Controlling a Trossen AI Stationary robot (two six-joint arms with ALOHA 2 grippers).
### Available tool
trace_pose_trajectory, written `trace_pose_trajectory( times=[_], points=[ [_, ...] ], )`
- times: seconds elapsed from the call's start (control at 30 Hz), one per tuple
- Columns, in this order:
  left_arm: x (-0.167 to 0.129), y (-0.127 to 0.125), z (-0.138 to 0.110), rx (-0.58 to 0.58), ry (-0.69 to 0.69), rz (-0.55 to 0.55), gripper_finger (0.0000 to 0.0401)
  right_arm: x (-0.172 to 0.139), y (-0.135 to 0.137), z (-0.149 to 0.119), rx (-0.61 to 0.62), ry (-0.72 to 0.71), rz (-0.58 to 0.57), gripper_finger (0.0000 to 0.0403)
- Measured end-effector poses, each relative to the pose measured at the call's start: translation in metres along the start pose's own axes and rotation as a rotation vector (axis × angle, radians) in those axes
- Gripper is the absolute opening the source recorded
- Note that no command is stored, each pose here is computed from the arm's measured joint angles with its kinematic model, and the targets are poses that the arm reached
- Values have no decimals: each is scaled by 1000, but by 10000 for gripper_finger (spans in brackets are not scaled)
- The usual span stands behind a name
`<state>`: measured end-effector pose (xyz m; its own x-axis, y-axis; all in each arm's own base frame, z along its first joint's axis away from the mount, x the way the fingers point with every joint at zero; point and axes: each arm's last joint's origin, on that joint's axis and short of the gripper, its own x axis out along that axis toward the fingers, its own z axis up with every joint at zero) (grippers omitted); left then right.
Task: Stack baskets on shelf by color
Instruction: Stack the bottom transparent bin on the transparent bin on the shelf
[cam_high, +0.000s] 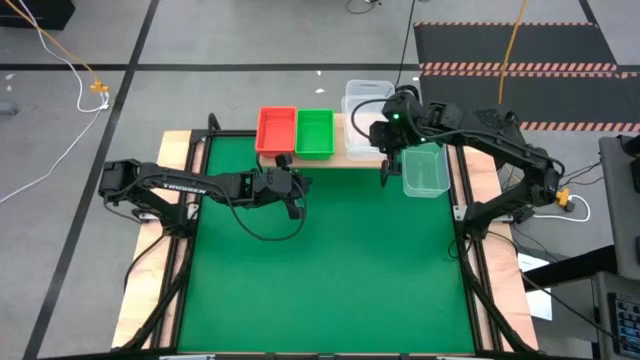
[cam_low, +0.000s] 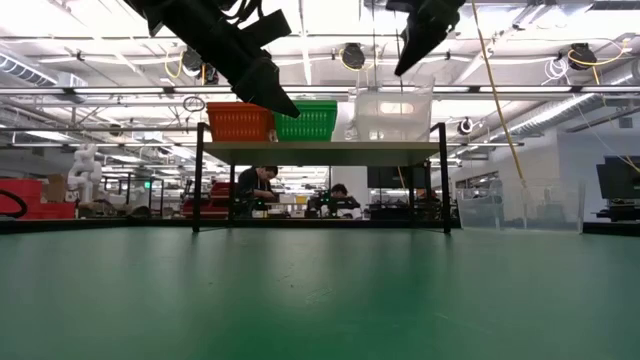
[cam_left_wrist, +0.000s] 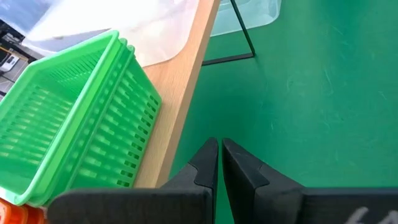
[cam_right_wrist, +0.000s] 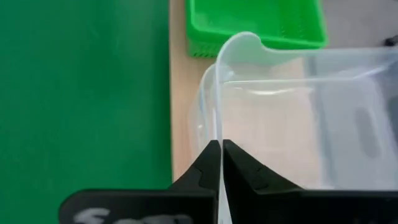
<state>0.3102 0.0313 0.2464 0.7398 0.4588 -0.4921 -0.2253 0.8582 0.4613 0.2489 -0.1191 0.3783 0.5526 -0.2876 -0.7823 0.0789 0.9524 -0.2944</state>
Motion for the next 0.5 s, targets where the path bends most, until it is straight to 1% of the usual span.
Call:
trace_pose_trajectory(
  times=[0.27,0.4,0.5],
  points=[
    [0,0,0,-3,-1,0,24,-23,0,-2,10,-75,-35,1],
    [0,0,0,-9,-4,1,24,-22,2,-3,49,-82,25,1],
    [0,0,0,-9,-4,1,24,-14,4,-2,82,-60,58,1]
  ],
)
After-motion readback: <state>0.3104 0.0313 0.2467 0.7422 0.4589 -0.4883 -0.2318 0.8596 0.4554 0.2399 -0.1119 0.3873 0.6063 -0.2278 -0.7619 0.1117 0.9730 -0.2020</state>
